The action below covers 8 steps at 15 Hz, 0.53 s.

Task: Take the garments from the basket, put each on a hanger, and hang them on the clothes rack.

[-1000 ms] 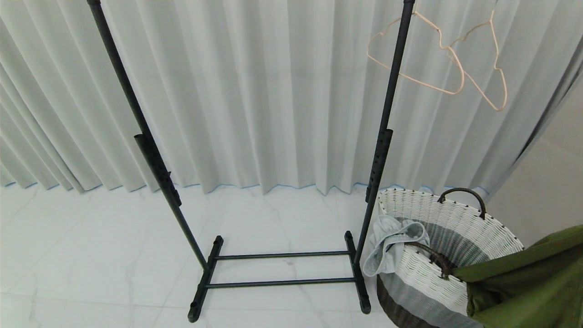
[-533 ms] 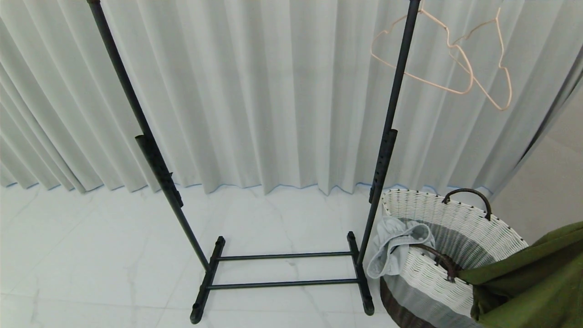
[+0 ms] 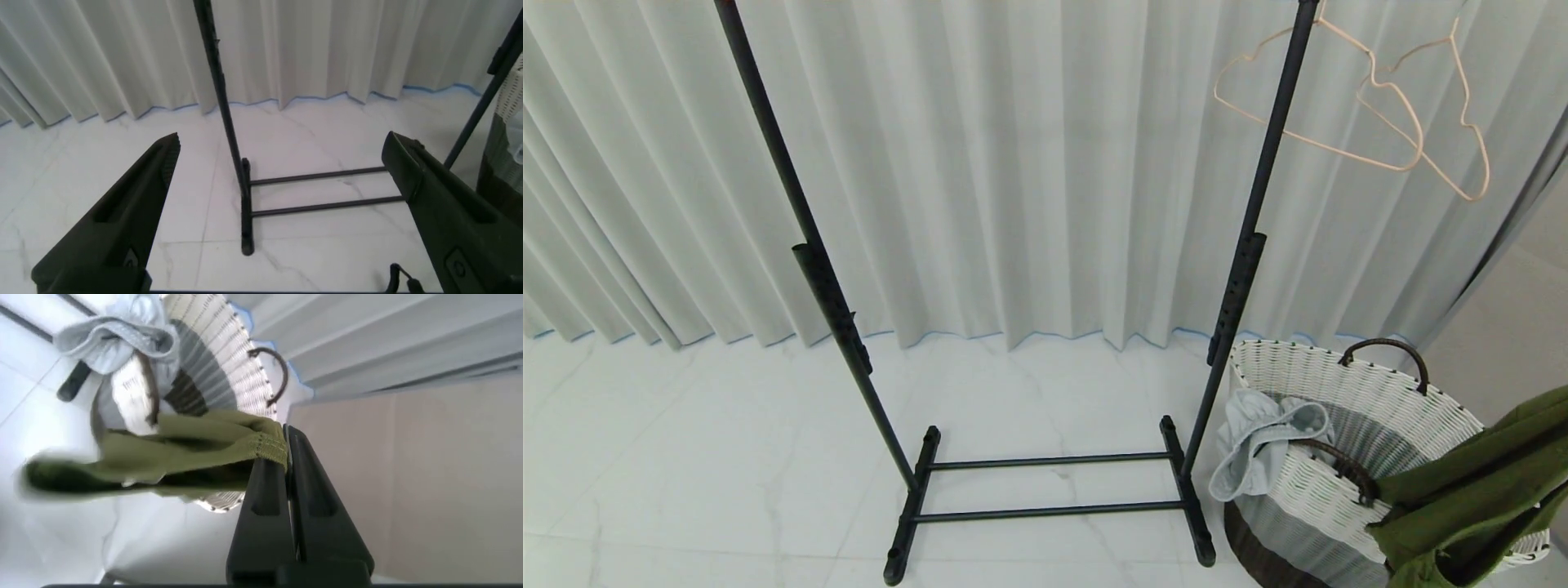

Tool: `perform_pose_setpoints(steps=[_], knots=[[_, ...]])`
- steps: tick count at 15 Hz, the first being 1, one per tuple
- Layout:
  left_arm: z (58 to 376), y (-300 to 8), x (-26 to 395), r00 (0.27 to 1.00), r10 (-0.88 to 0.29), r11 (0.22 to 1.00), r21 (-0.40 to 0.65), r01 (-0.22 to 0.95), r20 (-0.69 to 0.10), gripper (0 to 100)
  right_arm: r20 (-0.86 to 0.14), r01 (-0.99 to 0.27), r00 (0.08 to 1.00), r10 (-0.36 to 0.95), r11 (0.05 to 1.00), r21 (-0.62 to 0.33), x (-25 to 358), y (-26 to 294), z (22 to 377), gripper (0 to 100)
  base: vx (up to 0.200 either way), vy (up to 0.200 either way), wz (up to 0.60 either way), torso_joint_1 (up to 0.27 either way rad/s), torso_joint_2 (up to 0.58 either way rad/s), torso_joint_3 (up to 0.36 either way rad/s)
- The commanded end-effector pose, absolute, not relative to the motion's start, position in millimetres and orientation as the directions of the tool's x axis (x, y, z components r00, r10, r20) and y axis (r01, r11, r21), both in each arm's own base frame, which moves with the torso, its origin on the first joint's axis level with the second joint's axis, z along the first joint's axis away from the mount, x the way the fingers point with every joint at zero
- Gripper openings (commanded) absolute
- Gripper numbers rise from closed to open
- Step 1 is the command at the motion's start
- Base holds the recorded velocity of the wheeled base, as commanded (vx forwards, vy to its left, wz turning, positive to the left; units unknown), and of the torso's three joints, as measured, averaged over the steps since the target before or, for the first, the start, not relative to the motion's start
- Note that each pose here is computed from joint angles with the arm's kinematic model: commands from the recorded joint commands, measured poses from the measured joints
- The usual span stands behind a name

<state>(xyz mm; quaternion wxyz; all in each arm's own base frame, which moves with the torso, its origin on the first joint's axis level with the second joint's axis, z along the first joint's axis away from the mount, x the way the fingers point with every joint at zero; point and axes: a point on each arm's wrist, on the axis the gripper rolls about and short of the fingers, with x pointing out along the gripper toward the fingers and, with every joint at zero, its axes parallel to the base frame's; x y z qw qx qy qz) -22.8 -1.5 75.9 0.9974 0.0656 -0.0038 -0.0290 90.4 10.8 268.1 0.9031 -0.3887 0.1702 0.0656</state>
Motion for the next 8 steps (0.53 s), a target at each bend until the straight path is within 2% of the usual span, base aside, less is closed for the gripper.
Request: perform_pose_setpoints(steps=[1,4,7,8], knots=[[76.0,-1.5,-22.7,0.998,-0.058,0.99,0.132,0.057,0.003,100,-0.376,-0.264,0.926,-0.013,0.69,-0.674,88.6,10.6,274.8,0,0.0,0.0,0.0,0.0,0.0,0.0],[76.0,-1.5,-22.8,0.998,-0.058,0.99,0.132,0.057,0.005,100,-0.415,-0.315,0.909,0.038,0.715,-0.624,77.8,13.6,291.2,0,0.0,0.0,0.0,0.0,0.0,0.0],[76.3,-1.5,-22.8,0.998,-0.057,0.992,0.111,0.056,0.008,100,-0.462,-0.447,0.862,0.209,0.743,-0.498,67.9,26.0,309.5,0,0.0,0.0,0.0,0.0,0.0,0.0],[80.3,-1.4,-23.5,0.998,-0.052,0.993,0.109,0.048,0.034,100,-0.478,-0.51,0.83,0.288,0.739,-0.441,63.3,31.5,312.4,0,0.0,0.0,0.0,0.0,0.0,0.0]])
